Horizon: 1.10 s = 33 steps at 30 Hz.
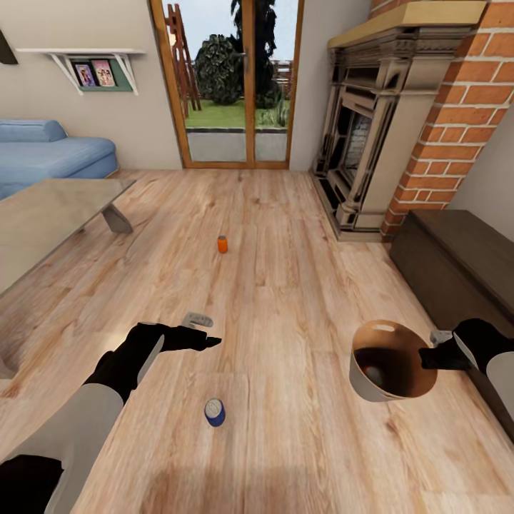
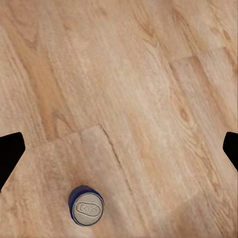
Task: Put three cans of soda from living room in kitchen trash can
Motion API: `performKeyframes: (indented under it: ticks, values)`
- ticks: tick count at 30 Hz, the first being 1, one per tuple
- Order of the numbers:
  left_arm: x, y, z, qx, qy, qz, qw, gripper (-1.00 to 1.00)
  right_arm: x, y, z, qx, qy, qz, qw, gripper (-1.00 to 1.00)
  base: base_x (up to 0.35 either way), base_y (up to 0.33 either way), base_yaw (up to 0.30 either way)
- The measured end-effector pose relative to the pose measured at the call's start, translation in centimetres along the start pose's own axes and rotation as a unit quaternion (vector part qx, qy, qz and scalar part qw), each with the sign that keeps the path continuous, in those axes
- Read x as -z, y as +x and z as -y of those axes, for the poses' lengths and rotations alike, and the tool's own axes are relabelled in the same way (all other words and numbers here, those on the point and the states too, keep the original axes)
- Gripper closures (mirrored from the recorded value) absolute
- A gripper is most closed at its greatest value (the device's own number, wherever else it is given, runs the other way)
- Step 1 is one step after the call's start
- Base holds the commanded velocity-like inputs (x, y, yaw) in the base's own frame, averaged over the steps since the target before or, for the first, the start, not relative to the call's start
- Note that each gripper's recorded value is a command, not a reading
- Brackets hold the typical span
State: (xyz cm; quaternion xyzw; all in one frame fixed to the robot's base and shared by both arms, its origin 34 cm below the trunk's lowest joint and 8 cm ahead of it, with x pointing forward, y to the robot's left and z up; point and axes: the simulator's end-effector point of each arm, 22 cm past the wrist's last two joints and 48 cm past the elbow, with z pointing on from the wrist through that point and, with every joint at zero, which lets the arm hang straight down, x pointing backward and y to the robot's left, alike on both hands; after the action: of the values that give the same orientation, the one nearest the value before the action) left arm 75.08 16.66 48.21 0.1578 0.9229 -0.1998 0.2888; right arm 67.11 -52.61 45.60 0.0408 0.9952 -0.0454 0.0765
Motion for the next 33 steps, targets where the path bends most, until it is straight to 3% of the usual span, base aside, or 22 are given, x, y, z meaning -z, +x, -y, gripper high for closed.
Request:
performKeyframes:
  ticks: [14,19,22,26,28,33]
  values:
    - [0.1,0.0,-0.3,0.001,-0.003,0.0,1.0,-1.0,0.0,0.0,0.3,0.003,0.005,0.0,1.0,1.0,0.049,-0.001,0.0]
    - [0.5,-0.1,-1.3,0.01,-0.009,0.004,0.9999,-1.0,0.0,0.0,0.0,0.0,0.0,0.001,1.0,1.0,0.004,0.0,0.0]
    - [1.0,-0.4,-2.7,0.029,-0.024,0.014,0.9992,-1.0,0.0,0.0,0.1,0.002,0.001,0.0,1.0,1.0,0.001,0.0,0.0]
    - [1.7,-0.4,-6.0,0.044,-0.086,0.019,0.9952,-1.0,0.0,0.0,0.0,0.002,0.0,0.0,1.0,1.0,0.0,0.0,0.0]
    - [1.8,-0.3,-6.8,0.046,-0.102,0.018,0.9936,-1.0,0.0,0.0,0.0,0.001,-0.001,0.0,1.0,1.0,0.0,0.0,0.0]
    - [2.1,2.7,-8.9,0.059,-0.151,-0.008,0.9867,-1.0,-0.1,0.0,-0.3,0.004,-0.001,-0.001,1.0,1.0,0.0,0.0,0.0]
